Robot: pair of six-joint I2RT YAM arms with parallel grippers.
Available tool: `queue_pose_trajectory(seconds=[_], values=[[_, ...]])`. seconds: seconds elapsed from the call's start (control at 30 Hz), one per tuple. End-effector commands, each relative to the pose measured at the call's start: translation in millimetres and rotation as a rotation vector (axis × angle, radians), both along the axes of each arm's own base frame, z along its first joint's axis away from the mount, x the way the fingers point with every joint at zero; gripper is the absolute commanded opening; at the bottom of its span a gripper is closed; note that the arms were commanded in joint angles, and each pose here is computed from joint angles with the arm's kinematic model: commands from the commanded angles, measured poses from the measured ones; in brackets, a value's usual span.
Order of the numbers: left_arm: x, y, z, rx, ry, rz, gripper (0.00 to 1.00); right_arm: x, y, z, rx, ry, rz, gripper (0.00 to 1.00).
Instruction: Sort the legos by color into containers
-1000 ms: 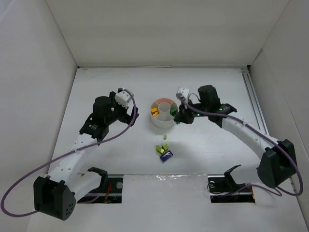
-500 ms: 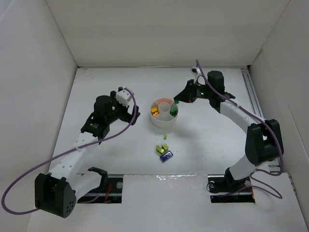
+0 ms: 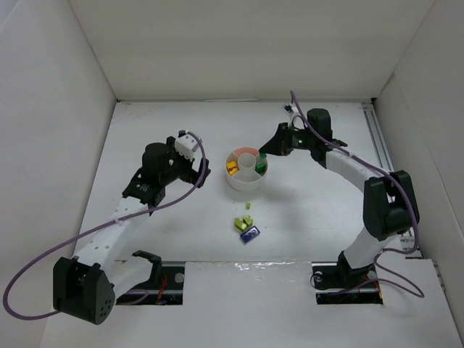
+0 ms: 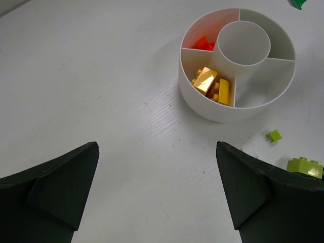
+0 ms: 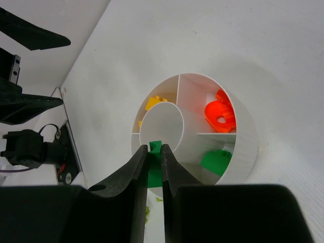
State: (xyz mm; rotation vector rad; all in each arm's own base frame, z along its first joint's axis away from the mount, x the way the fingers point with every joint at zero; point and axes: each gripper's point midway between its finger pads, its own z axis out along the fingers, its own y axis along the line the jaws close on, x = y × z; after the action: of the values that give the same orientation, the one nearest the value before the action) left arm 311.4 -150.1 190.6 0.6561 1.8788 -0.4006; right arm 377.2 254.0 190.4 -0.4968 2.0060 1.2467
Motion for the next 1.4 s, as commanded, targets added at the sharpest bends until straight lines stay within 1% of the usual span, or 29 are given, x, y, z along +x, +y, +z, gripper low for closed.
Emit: queue_pose_trajectory(seconds=[0.0,0.07,0.2,0.3,0.33,0.43,0.53,0.67,0.7,0.73,0.77,0.8,0.87,0.9,0.93,0.97,1.0,1.07,1.13,1.17,1.23,1.27,1.37], values=[[11.8,-0.4,29.5,-0.020,-0.081,0.011,1.00,4.6,5.6,13.9,0.026,-0.074,0.026,0.08],[11.8,-0.4,29.5,-0.020,-0.081,0.011,1.00,5.8,5.7,9.1,0.020,-0.072,0.028,0.11],[11.0,0.3,27.6,-0.010,-0.077,0.008,1.00,6.4,5.9,-0.6,0.012,-0.044,0.028,0.24],[11.0,0.3,27.6,-0.010,-0.077,0.008,1.00,4.5,8.6,-2.5,0.007,-0.036,0.029,0.35],[11.0,0.3,27.6,-0.010,-0.077,0.008,1.00,4.8,8.4,-2.7,0.003,-0.044,0.032,0.41],[11.2,0.6,27.6,-0.003,-0.082,0.005,1.00,9.7,8.9,4.5,0.005,-0.064,0.023,0.51],[11.2,0.6,30.3,-0.003,-0.082,0.005,1.00,10.6,9.2,7.3,0.005,-0.065,0.023,0.53],[3.4,-2.5,33.0,-0.008,-0.082,-0.030,1.00,9.4,3.1,46.3,-0.004,-0.187,-0.003,0.55],[-1.7,-4.0,30.0,0.012,-0.069,-0.063,1.00,7.0,-0.9,65.8,-0.017,-0.265,-0.010,0.55],[-12.9,-13.3,25.4,0.014,-0.052,-0.152,1.00,5.1,-4.3,71.3,-0.032,-0.286,-0.022,0.55],[-19.8,-16.5,20.7,0.061,-0.071,-0.232,1.00,8.5,-13.2,73.9,-0.054,-0.308,-0.060,0.57],[-30.2,-22.4,18.8,0.075,-0.074,-0.297,1.00,7.2,-21.1,86.7,-0.075,-0.375,-0.073,0.57],[-47.9,-30.5,2.6,0.112,-0.036,-0.380,1.00,7.5,-36.2,77.7,-0.153,-0.387,-0.108,0.57],[-56.7,-34.9,-4.8,0.127,-0.027,-0.430,1.00,7.4,-46.1,80.5,-0.200,-0.437,-0.116,0.57],[-70.3,-38.5,-13.9,0.180,-0.032,-0.524,1.00,5.6,-50.7,78.7,-0.231,-0.442,-0.123,0.57],[-82.0,-43.9,-15.3,0.174,-0.041,-0.610,1.00,1.3,-60.6,67.5,-0.269,-0.410,-0.131,0.57],[-90.9,-48.4,-17.2,0.181,-0.051,-0.672,0.95,1.4,-74.8,60.3,-0.295,-0.396,-0.159,0.56],[-103.5,-54.5,-22.6,0.194,-0.070,-0.757,0.89,-7.5,-91.3,62.9,-0.308,-0.400,-0.190,0.56],[-110.3,-60.7,-28.4,0.210,-0.078,-0.806,0.81,-12.8,-111.7,53.7,-0.332,-0.381,-0.236,0.56],[-117.2,-65.1,-39.8,0.235,-0.048,-0.848,0.77,-18.2,-117.4,60.9,-0.336,-0.413,-0.248,0.56],[-119.0,-68.7,-49.8,0.290,-0.070,-0.905,0.71,-27.8,-126.7,49.3,-0.360,-0.389,-0.267,0.56],[-124.7,-72.1,-59.6,0.304,-0.045,-0.945,0.65,-31.2,-134.3,53.2,-0.366,-0.403,-0.295,0.57],[-129.6,-79.8,-67.4,0.334,-0.057,-1.017,0.64,-39.9,-151.5,47.9,-0.370,-0.389,-0.348,0.57]])
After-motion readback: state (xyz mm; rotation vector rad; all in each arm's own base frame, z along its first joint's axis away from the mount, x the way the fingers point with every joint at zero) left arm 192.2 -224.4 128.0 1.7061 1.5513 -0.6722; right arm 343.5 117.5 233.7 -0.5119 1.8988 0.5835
